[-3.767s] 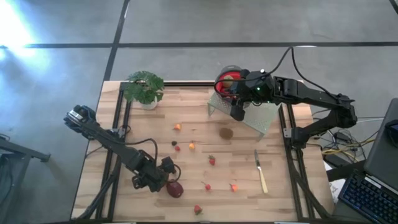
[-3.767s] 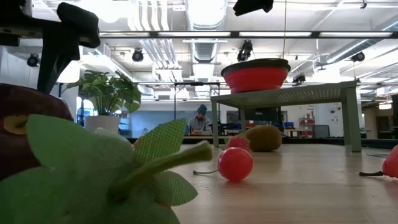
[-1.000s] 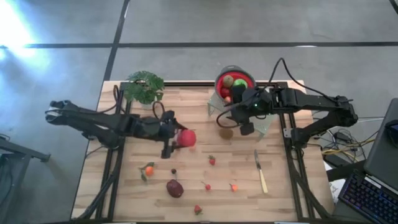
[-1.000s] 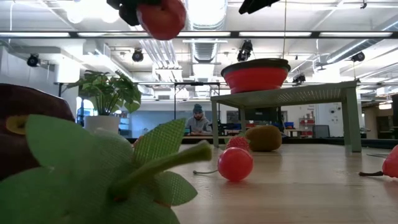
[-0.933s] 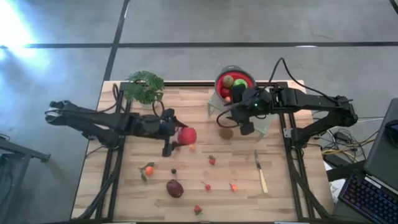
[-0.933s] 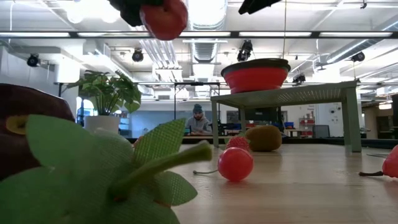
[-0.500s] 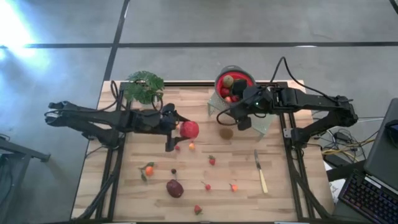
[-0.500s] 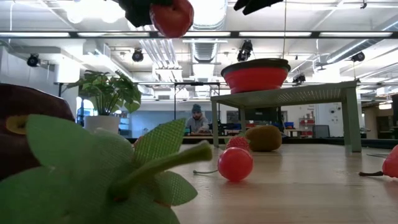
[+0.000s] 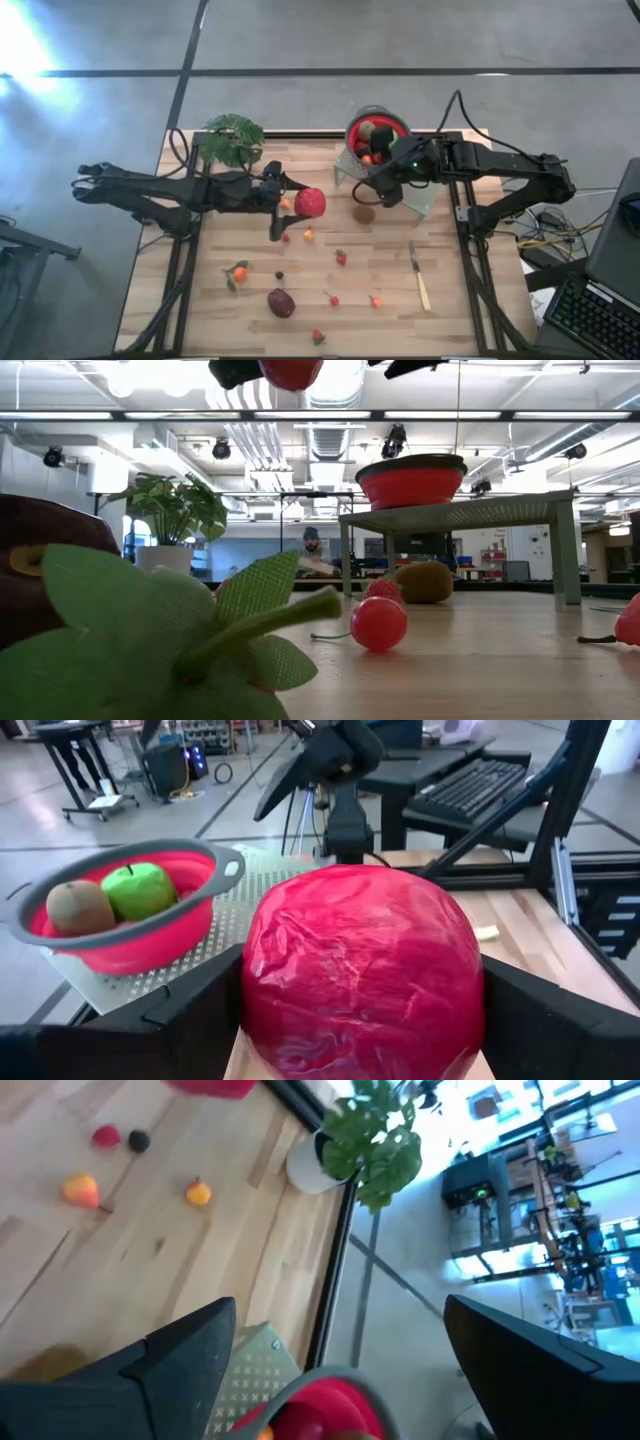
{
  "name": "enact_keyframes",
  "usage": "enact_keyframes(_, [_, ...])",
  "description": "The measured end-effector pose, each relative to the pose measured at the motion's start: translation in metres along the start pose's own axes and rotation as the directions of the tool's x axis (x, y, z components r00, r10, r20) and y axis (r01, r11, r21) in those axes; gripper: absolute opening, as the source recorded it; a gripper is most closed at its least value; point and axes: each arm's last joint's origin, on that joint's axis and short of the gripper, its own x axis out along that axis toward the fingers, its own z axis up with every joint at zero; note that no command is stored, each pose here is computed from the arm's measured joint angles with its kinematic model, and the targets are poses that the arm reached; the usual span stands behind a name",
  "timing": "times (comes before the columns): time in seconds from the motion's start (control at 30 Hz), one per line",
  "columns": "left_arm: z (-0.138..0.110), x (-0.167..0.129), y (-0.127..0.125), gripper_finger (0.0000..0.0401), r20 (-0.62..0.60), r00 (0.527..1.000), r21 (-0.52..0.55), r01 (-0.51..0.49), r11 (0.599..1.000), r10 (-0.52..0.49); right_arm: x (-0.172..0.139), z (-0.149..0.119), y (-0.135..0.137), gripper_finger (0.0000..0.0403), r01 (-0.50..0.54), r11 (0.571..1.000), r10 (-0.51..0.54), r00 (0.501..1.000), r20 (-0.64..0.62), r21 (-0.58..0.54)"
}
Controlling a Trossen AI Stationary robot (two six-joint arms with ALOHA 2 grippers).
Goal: Pick & Place Fruit
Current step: Put the red apple into the red strainer bowl
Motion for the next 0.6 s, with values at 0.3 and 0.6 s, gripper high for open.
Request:
enact_keyframes(0.3, [0.0013, 0.0, 0.0003, 0.0335, 0.013, 1.0, -0.004, -0.002, 1.0, 0.002, -0.0002, 0.0044, -0.0041, 0.0324, 0.035, 0.995, -0.039, 0.998, 0.046, 0.094])
enact_keyframes(0.6, [0.0016, 0.0002, 0.0016, 0.0335, 0.016, 1.0, -0.006, -0.007, 1.0, 0.007, -0.0009, 0.0069, -0.0027, 0.0353, 0.01, 0.994, -0.018, 0.997, 0.076, 0.111])
